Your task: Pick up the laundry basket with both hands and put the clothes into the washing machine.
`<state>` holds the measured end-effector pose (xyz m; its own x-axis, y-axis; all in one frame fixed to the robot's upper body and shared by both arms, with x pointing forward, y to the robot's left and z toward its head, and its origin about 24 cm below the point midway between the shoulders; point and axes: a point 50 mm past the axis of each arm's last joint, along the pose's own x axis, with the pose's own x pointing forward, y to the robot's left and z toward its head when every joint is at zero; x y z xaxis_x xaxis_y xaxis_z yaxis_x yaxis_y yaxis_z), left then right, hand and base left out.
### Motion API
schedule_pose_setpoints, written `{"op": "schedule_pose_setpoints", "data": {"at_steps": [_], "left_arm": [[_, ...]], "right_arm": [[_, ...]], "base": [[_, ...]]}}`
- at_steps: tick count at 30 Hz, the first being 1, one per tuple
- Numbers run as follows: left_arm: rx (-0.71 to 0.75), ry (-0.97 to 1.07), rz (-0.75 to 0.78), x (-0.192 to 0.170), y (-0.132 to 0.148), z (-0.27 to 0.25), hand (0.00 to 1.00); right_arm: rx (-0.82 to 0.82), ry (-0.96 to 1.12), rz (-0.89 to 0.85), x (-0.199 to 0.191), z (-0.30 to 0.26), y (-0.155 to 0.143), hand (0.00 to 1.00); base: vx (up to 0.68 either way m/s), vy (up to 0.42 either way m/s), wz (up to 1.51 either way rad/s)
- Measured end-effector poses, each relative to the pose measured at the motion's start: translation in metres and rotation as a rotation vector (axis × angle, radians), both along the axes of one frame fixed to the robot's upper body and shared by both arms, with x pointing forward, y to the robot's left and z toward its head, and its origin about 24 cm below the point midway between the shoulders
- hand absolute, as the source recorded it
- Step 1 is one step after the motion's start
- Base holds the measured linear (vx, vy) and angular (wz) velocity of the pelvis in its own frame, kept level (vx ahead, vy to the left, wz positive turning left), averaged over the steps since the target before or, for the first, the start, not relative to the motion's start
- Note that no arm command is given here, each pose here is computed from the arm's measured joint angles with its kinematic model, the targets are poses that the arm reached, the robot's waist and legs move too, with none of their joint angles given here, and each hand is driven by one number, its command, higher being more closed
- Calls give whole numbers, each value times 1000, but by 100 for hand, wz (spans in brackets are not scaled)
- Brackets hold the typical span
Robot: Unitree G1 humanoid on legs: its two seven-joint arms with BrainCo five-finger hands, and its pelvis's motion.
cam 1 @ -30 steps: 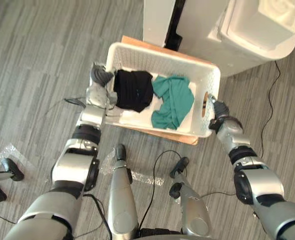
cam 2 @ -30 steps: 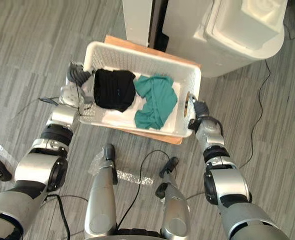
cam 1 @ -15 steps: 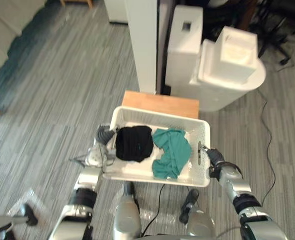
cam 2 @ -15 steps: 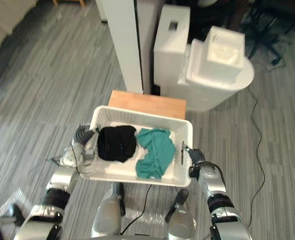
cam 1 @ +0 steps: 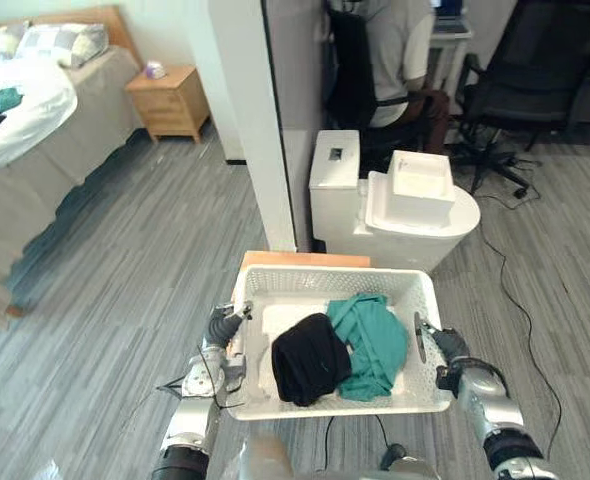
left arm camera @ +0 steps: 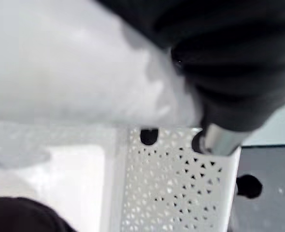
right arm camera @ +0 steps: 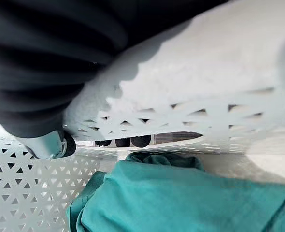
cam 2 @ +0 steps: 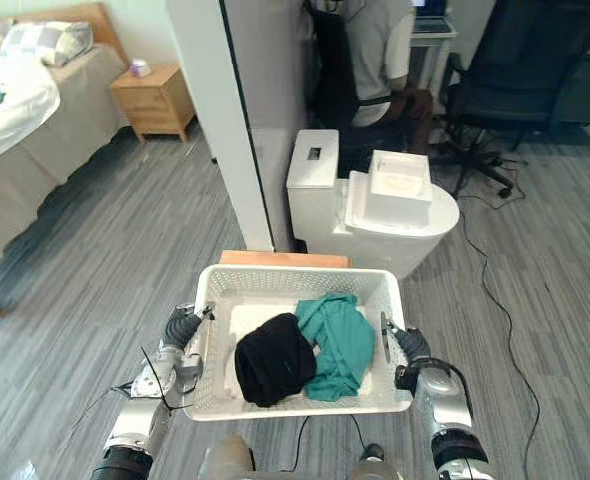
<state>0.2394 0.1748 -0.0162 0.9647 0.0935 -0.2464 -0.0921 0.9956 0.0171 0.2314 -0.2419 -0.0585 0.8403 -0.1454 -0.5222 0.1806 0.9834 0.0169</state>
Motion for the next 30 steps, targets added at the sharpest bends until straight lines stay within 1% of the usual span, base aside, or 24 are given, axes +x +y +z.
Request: {"op": "schedule_pose_setpoints", "data": {"at_steps": [2, 3, 5, 6, 8, 10, 12, 16, 20, 21, 23, 24, 27, 29, 30], "left_arm": [[11, -12, -4, 1, 2, 3, 100], [18, -31, -13, 4, 1, 7, 100], [43, -70, -70, 17, -10, 18, 100], [54, -72, -85, 19, -11, 19, 100], [69, -84, -154, 25, -25, 22, 100], [70, -102, -170, 29, -32, 26, 100], [95, -127, -178, 36, -32, 33, 100], [100, -144, -188, 42, -36, 38, 100], [81, -187, -188, 52, -43, 49, 100], [81, -217, -179, 55, -40, 56, 100], [68, -260, -158, 60, -37, 65, 100], [70, -266, -160, 61, -37, 67, 100], [70, -243, -179, 60, -42, 61, 100], [65, -171, -202, 52, -46, 42, 100], [63, -157, -202, 49, -46, 38, 100]], "right_arm": [[68, 13, -50, -14, -9, 6, 100], [69, 5, -57, -16, -8, 5, 100], [101, -17, -137, -23, -8, 1, 100], [103, -12, -152, -27, -9, 1, 100], [108, -22, -214, -46, -9, -10, 100], [102, -32, -235, -47, -7, -12, 100], [103, -55, -233, -44, -3, -10, 100], [102, -84, -246, -40, 2, -12, 100], [59, -151, -223, -20, 21, -25, 100], [54, -191, -212, -6, 31, -26, 100], [32, -248, -188, 9, 45, -25, 100], [29, -254, -189, 10, 46, -25, 100], [41, -220, -222, -4, 35, -26, 100], [65, -129, -271, -36, 12, -24, 100], [65, -117, -276, -41, 9, -24, 100]], "base": [[-194, 201, -8], [-214, 211, 10], [-301, 250, -22], [-385, 171, -18], [-385, 141, -27], [-331, 153, -76], [-285, 143, -125], [-139, 29, -118], [-105, -15, -167], [-147, -45, -233], [-131, -71, -205], [-50, -111, -165], [102, -188, -120], [156, -173, -97], [147, -157, -130]]}}
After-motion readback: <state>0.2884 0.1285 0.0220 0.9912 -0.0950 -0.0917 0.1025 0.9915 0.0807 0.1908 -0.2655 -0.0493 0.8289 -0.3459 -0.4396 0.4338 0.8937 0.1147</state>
